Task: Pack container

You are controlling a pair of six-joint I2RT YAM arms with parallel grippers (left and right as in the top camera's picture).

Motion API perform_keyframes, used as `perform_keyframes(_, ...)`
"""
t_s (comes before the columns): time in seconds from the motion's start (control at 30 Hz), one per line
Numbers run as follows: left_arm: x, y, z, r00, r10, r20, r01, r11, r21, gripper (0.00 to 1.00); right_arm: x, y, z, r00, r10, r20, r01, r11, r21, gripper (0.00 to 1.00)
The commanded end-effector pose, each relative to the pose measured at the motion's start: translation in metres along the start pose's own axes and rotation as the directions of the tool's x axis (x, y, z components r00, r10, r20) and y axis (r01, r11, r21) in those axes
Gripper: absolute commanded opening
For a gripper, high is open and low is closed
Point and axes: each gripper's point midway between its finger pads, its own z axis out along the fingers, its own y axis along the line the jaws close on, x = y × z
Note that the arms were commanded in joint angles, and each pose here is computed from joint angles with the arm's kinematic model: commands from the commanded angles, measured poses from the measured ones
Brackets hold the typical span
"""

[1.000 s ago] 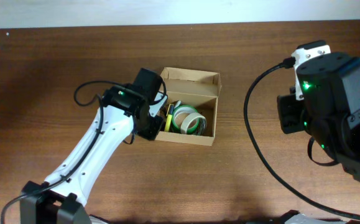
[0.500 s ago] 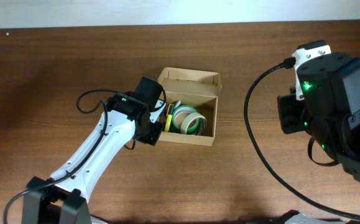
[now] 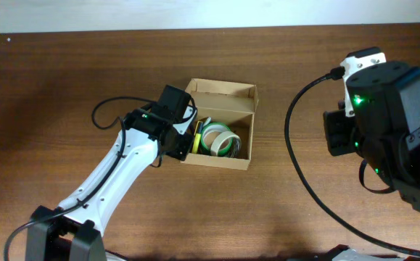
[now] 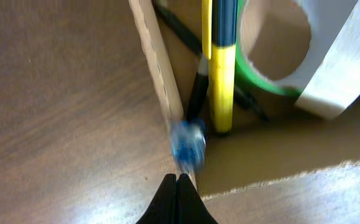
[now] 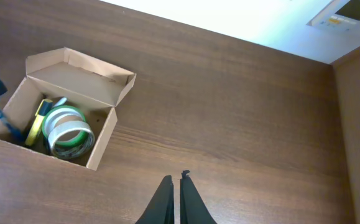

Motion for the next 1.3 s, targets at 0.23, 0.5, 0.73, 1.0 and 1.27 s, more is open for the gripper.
perform_keyframes(0.23,-0.033,0.002,0.002,0.991,-0.006,0.132,0.007,1.000,-0.005,0.02,0.001,0.001,-0.005,1.000,0.007,0.008,-0.007,1.000,-0.012,0.04)
perform_keyframes(0.5,-0.051,0.009,-0.002,0.979,-0.013,0.206,0.021,0.999,-0.037,0.02,0.001,0.001,-0.005,1.000,0.007,0.007,-0.007,1.000,-0.016,0.04)
perform_keyframes(0.73,-0.054,0.041,-0.002,0.965,-0.139,0.224,0.142,0.990,0.000,0.02,0.001,-0.004,0.002,0.999,0.047,-0.011,-0.047,0.999,0.008,0.04)
perform_keyframes(1.0,-0.020,0.077,0.024,0.931,-0.361,0.059,0.349,0.926,0.145,0.02,0.016,-0.015,0.049,0.957,0.209,-0.203,-0.224,0.973,-0.053,0.04)
perform_keyframes(1.27,-0.021,0.082,0.035,0.901,-0.433,0.025,0.410,0.869,0.277,0.02,0.043,0.005,0.115,0.819,0.294,-0.493,-0.428,0.885,-0.183,0.04)
